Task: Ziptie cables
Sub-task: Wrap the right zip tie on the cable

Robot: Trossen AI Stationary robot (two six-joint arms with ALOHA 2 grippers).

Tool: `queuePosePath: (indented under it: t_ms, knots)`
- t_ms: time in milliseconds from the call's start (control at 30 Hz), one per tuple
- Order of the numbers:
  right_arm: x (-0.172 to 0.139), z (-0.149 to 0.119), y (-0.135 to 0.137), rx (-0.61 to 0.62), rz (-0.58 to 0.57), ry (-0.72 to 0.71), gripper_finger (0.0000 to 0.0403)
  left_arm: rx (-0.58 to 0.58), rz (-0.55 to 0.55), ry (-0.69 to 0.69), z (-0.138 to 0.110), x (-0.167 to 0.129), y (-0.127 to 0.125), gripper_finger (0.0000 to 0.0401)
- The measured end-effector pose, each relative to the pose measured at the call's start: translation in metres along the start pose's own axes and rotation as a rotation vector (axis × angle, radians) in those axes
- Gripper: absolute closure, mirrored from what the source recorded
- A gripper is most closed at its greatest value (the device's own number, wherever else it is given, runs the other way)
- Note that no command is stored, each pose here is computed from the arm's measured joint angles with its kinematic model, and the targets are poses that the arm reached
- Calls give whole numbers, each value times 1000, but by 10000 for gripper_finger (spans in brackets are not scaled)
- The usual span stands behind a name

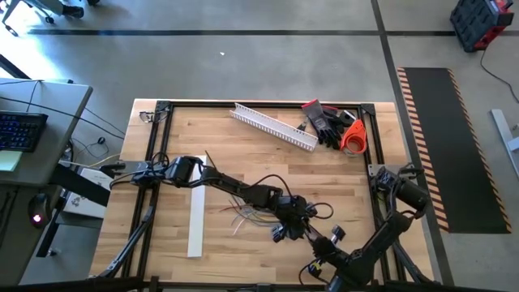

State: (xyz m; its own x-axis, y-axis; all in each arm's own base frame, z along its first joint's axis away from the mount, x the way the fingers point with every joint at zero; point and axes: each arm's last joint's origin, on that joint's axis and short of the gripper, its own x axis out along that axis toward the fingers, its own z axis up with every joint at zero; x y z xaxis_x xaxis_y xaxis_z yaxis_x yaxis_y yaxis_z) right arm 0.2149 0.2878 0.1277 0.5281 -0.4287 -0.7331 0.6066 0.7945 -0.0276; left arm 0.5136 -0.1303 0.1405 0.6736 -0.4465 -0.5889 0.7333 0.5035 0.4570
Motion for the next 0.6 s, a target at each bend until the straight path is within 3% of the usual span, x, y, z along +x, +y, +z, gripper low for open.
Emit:
queuePosePath:
  t_ms: [600]
  knots:
    - [0, 1, 2, 18, 21, -21, 403, 57, -3, -74, 6, 4, -2, 355]
